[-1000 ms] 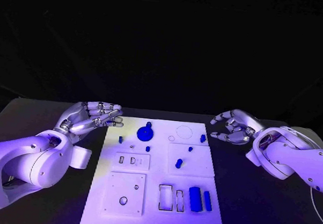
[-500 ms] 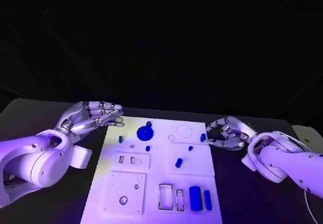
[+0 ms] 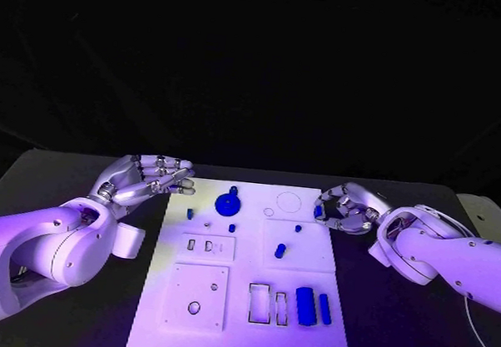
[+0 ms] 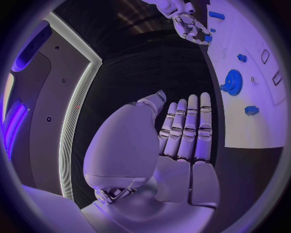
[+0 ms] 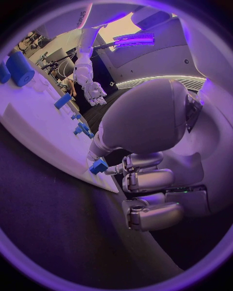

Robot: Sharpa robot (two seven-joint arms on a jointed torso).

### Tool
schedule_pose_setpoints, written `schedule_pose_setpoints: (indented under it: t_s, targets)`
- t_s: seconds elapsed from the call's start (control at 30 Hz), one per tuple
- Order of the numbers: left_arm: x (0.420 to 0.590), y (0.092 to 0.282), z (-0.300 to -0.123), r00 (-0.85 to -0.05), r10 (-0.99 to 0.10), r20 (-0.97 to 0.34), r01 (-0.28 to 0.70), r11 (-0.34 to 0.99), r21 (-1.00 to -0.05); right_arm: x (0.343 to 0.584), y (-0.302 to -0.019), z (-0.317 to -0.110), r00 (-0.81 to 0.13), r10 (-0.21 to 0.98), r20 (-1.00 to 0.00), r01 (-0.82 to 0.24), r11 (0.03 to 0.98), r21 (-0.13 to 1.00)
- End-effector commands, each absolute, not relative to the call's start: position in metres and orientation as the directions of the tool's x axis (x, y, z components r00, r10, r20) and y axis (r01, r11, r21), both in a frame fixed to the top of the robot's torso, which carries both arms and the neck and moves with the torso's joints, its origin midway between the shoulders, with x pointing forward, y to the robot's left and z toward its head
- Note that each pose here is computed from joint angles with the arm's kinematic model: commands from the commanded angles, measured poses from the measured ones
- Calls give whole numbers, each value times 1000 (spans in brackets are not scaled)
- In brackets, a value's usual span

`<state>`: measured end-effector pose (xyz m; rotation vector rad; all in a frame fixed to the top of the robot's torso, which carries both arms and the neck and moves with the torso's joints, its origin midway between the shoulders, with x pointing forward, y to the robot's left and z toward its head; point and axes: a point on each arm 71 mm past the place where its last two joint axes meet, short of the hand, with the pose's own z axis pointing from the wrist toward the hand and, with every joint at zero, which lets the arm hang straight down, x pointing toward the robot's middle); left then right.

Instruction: Assemble the parts on the task board

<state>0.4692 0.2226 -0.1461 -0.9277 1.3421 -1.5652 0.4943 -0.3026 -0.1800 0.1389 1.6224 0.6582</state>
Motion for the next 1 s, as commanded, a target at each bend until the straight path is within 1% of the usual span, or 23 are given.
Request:
schedule_pose_setpoints:
  t_s: [0.03, 1.0]
  targets:
    - [469, 221, -146, -377, -926, 7, 137, -64, -989, 494, -300, -181, -171, 446, -879, -287, 831, 477]
    - [469, 221, -147, -377, -926, 7, 124, -58, -991, 497, -300, -182, -161, 450, -878, -275, 834, 478]
